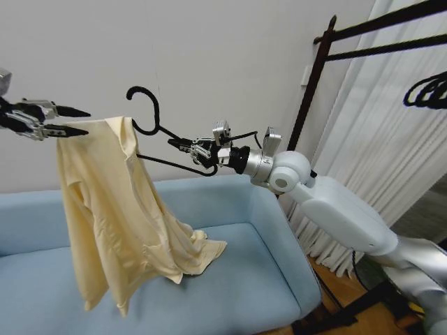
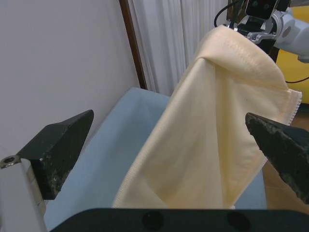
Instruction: Pick up the clothes from the sofa and hang them on the clothes hanger.
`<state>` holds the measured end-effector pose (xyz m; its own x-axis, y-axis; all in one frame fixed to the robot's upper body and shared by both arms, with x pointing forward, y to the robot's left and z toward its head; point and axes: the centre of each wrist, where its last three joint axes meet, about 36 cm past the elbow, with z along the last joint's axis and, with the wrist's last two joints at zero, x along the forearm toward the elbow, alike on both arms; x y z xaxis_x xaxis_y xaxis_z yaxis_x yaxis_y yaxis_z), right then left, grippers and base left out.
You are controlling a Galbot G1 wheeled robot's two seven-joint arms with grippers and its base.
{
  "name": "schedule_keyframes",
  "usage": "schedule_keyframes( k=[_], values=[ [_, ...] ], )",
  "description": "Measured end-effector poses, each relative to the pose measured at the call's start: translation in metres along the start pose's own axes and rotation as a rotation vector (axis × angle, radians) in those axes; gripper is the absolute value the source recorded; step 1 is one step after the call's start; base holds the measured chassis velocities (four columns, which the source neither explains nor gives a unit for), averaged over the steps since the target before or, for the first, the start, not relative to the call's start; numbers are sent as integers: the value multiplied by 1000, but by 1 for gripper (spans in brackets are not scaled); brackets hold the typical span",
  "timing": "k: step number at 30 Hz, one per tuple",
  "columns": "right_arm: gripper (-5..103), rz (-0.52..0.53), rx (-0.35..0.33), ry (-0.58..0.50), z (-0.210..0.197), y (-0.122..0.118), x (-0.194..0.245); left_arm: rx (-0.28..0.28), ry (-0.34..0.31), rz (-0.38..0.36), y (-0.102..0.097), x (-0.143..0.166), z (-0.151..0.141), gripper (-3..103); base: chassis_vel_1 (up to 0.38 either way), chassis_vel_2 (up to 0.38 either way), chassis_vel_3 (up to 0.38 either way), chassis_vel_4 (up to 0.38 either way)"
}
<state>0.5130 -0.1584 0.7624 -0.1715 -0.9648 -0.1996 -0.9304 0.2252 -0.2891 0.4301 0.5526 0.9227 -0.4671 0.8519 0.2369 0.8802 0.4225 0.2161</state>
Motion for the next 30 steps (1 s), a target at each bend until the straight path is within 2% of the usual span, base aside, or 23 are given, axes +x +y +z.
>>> schedule_keyframes(
  k=[2,5,8,11,12,14,18,20,24,27,29,30],
  values=[
    [2,-5,4,1,0,1,-2,5,7,2,1,-1,5,103,0,0,0,0],
    [2,-8,7,1,1,2,-4,8,11,3,1,-2,8,101,0,0,0,0],
    [2,-8,8,1,2,1,-5,13,23,5,1,-4,12,85,0,0,0,0],
    [2,-8,8,2,2,1,-5,14,25,7,1,-4,13,80,0,0,0,0],
    [2,-7,8,3,3,1,-5,16,23,7,1,-4,14,69,0,0,0,0],
    [2,-7,9,4,4,1,-5,16,23,7,1,-4,15,69,0,0,0,0],
    [2,-11,12,12,7,1,-6,20,20,6,2,-3,17,48,0,0,0,0],
    [2,-12,15,14,8,1,-6,21,18,6,2,-3,18,48,0,0,0,0],
    [2,-20,26,18,11,2,-8,25,12,6,2,-3,21,26,0,0,0,0],
    [2,-23,26,17,12,3,-9,26,9,7,2,-4,22,20,0,0,0,0],
    [2,-27,26,18,13,5,-10,27,6,10,1,-6,24,10,0,0,0,0],
    [2,-27,26,18,13,5,-10,27,6,10,1,-6,24,10,0,0,0,0]
  ],
)
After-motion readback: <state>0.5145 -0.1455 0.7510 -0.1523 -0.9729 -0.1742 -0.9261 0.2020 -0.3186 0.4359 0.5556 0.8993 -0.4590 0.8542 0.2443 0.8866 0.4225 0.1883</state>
